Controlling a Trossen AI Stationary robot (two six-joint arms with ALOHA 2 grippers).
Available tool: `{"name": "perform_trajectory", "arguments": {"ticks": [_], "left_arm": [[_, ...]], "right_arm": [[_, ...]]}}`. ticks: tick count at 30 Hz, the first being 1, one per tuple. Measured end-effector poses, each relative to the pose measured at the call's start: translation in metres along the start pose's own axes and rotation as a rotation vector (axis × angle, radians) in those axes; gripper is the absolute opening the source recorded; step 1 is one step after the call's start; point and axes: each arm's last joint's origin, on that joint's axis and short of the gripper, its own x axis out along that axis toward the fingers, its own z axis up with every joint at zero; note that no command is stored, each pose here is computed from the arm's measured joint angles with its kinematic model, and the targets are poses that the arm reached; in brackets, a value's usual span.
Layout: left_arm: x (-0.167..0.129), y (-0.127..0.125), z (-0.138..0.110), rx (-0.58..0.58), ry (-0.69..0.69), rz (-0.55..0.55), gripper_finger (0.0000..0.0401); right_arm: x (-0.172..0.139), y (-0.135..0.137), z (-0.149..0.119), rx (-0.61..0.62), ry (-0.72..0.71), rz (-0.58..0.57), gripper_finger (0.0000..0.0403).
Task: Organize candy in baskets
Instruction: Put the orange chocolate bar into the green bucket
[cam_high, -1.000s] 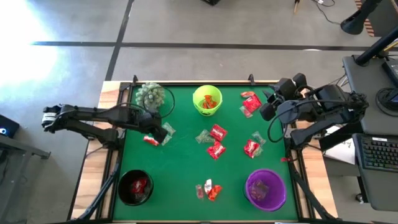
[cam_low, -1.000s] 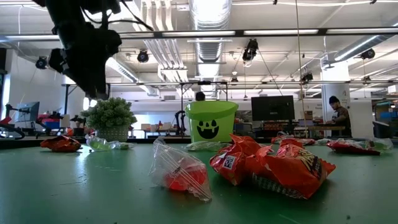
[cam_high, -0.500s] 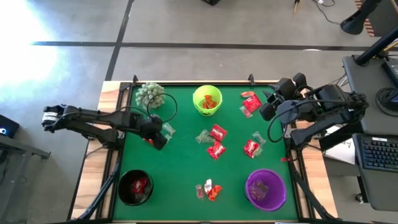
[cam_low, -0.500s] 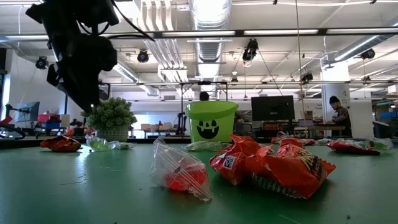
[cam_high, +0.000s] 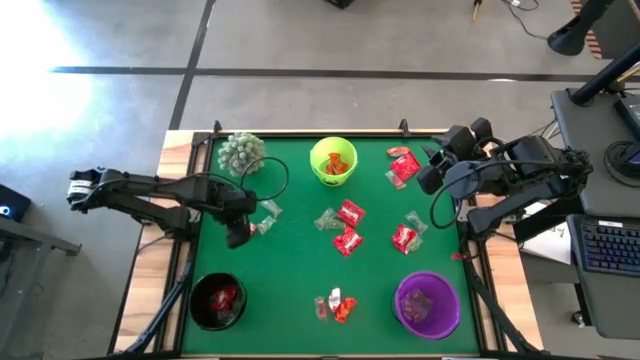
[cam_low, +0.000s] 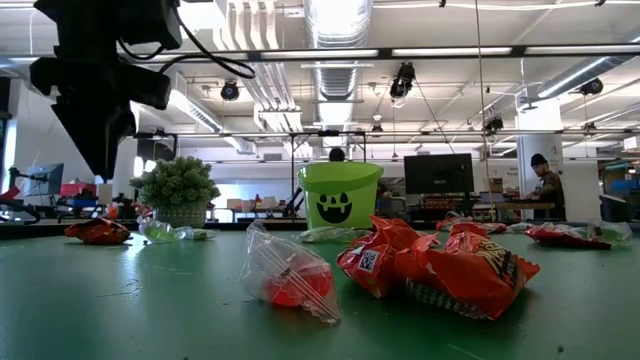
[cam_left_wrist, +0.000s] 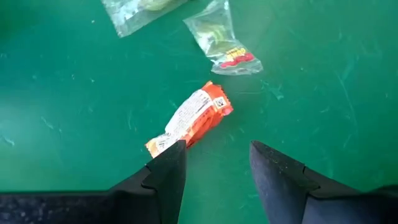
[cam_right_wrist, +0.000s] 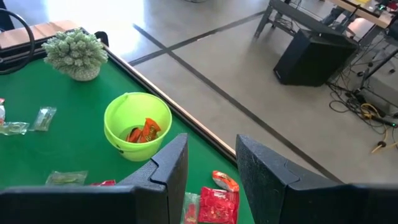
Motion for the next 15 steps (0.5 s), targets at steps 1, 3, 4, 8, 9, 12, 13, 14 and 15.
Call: {"name": "perform_trajectory", "arguments": {"ticks": [1, 3, 4, 8, 9, 12, 13, 14, 15], "left_arm": [[0.0, 0.0, 0.0, 0.016, 0.0, 0.0, 0.0162], [0.002, 0.0, -0.001, 0.058, 0.004, 0.002, 0.0168], [0.003, 0.001, -0.002, 0.082, 0.008, 0.003, 0.0172], [0.008, 0.001, -0.004, 0.164, 0.015, 0.003, 0.0185], [0.009, 0.001, -0.005, 0.164, 0.019, 0.001, 0.0188], [0.009, 0.001, -0.005, 0.163, 0.022, -0.007, 0.0192], [0.01, 0.001, -0.005, 0.16, 0.022, -0.007, 0.0192], [0.01, 0.001, -0.005, 0.151, 0.019, -0.008, 0.0192], [0.011, 0.001, -0.005, 0.143, 0.012, -0.01, 0.0192]], "right_arm": [[0.0, 0.0, 0.0, 0.006, 0.0, 0.0, 0.0128], [0.0, 0.0, 0.0, 0.016, -0.001, 0.001, 0.0128], [0.0, 0.0, 0.0, 0.024, -0.001, 0.001, 0.0128], [0.0, 0.0, 0.0, 0.048, 0.0, 0.002, 0.0128], [0.0, 0.0, 0.0, 0.056, 0.0, 0.002, 0.0128], [0.0, 0.0, 0.0, 0.06, 0.003, 0.006, 0.0128], [0.0, 0.0, 0.0, 0.061, 0.003, 0.007, 0.0127], [0.0, 0.0, 0.0, 0.061, 0.003, 0.007, 0.0128], [0.0, 0.0, 0.0, 0.061, 0.003, 0.007, 0.0128]]}}
